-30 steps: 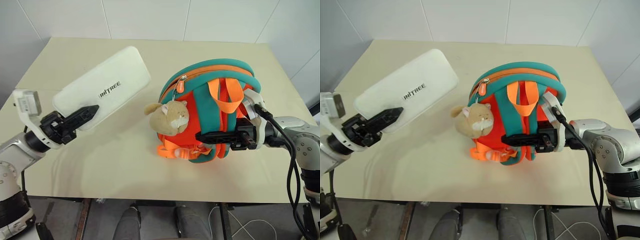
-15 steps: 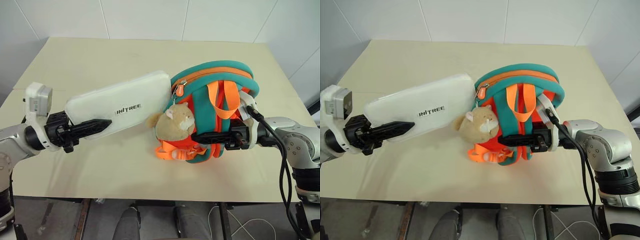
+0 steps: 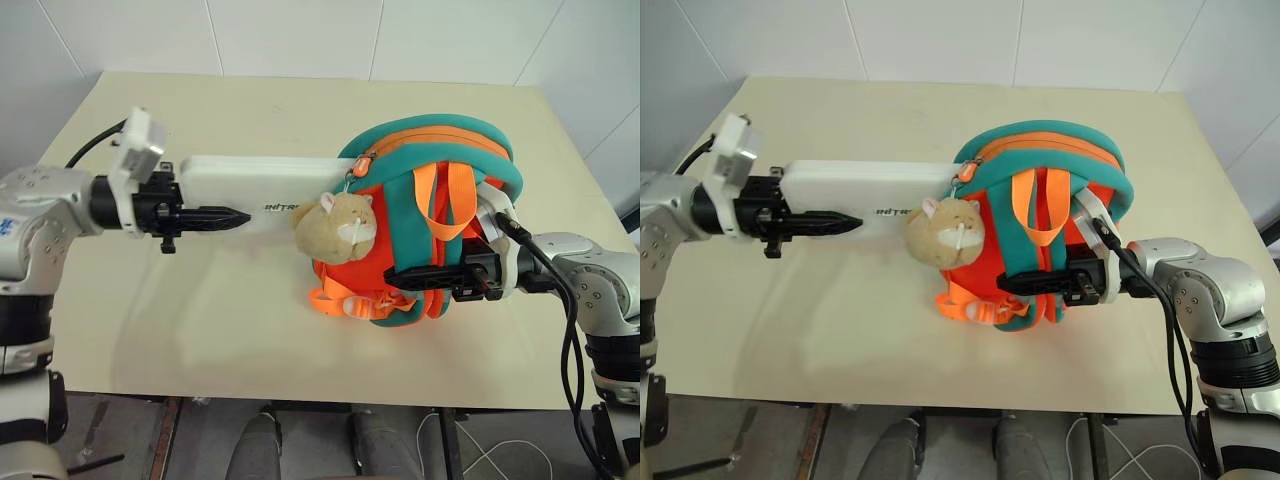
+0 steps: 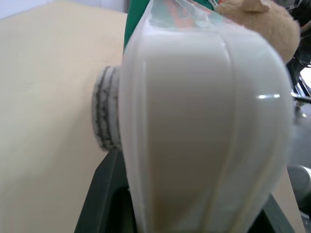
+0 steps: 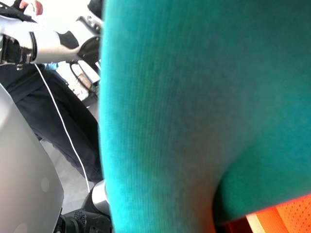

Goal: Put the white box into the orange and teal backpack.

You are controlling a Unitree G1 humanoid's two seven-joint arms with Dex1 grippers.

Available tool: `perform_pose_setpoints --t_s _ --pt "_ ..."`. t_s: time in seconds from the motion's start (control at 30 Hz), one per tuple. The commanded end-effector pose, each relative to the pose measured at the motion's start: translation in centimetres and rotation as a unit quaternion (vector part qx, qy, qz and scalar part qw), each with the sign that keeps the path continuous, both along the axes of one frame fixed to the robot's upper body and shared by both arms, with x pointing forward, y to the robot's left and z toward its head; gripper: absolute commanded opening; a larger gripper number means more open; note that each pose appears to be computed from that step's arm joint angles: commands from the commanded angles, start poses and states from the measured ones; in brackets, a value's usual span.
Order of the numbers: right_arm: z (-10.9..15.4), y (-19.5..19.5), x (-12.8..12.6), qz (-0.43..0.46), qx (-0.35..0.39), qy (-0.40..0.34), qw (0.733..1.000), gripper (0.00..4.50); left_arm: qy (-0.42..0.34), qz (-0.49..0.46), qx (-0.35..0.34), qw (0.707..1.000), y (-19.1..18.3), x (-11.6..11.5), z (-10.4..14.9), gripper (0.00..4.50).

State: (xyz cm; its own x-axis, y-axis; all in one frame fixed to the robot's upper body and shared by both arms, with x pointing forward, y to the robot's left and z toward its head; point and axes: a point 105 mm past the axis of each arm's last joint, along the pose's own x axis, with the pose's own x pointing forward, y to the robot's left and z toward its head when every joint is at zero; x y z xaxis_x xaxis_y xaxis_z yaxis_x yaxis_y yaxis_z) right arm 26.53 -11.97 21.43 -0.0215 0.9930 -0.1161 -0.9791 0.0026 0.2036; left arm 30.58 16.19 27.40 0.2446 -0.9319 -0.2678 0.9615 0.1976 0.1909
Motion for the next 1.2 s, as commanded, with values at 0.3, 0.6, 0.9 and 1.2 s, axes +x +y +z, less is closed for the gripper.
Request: perform_pose_setpoints --t_s 0.3,0.6,0.9,1.2 --pt "0.4 1.1 -0.7 0.02 0.004 -0.017 1.0 0.02 -0.013 -0.053 0.067 0.996 -9.4 3.6 -0.5 1.3" --pt "0.4 1.3 -1.3 0.002 0.01 -0.025 1.0 0.02 -0.035 -0.04 0.0 0.999 -15.8 5.1 -1.7 1.3" --pt "0.1 0.8 -1.5 -0.023 0.011 -0.022 0.999 0.0 -0.042 -0.046 -0.027 0.998 -12.7 4.2 0.1 3.78" --pt "-0.3 1.0 -1.0 -0.031 0.011 -0.021 0.999 0.0 -0.031 -0.063 0.076 0.995 -5.2 2.9 -1.1 4.45"
